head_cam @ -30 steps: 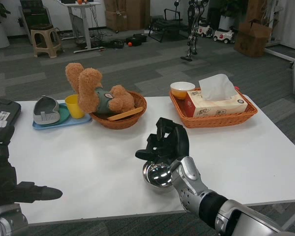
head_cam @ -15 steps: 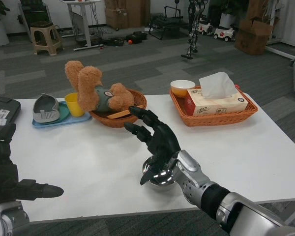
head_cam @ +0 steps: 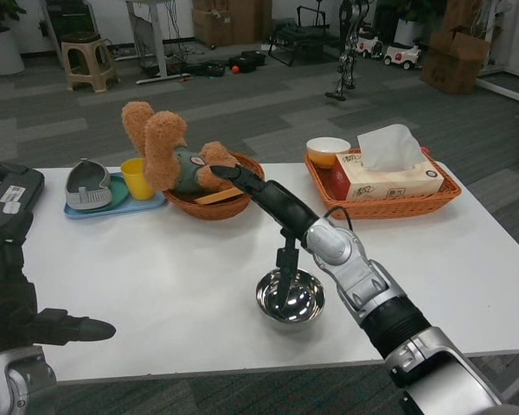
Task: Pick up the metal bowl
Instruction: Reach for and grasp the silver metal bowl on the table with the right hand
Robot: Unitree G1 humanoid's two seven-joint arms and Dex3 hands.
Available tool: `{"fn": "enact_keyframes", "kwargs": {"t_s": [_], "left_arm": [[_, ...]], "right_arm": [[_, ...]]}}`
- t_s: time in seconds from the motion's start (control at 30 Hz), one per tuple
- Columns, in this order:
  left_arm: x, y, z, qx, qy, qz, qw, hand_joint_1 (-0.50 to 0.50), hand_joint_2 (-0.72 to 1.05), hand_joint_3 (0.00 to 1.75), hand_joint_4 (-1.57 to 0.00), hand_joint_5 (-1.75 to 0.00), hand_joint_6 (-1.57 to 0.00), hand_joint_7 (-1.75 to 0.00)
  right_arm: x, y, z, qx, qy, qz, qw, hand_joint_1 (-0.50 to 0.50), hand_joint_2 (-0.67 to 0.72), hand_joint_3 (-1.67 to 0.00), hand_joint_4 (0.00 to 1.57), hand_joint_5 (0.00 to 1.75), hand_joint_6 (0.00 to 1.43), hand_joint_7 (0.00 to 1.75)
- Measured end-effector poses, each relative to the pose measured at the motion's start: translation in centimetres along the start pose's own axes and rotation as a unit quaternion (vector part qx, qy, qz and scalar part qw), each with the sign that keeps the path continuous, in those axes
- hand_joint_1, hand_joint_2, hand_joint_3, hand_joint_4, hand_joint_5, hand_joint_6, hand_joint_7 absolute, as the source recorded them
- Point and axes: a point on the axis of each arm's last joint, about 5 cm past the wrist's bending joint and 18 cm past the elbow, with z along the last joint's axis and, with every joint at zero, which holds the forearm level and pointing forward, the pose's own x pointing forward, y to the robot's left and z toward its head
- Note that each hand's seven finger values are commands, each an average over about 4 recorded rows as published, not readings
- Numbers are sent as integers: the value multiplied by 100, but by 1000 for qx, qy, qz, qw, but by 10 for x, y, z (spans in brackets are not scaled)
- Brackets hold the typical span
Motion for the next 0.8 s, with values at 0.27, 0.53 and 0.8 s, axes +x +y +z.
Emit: {"fn": "enact_keyframes", "kwargs": {"t_s": [0.27,0.53,0.8], "left_arm": [[0,1,0,3,0,0,1000,-50,-72,0,-94,-103,0,0],[0,1,1,3,0,0,1000,-50,-72,0,-94,-98,0,0],[-1,2,1,3,-1,0,1000,-50,-72,0,-94,-98,0,-2]], "right_arm": [[-19,-10,14,-228,124,-2,966,-46,66,-8,0,0,0,16],[-22,-9,14,-315,165,9,935,-46,71,-2,0,0,0,14],[-22,12,-9,-340,190,64,919,-46,69,-4,3,0,0,7]]}}
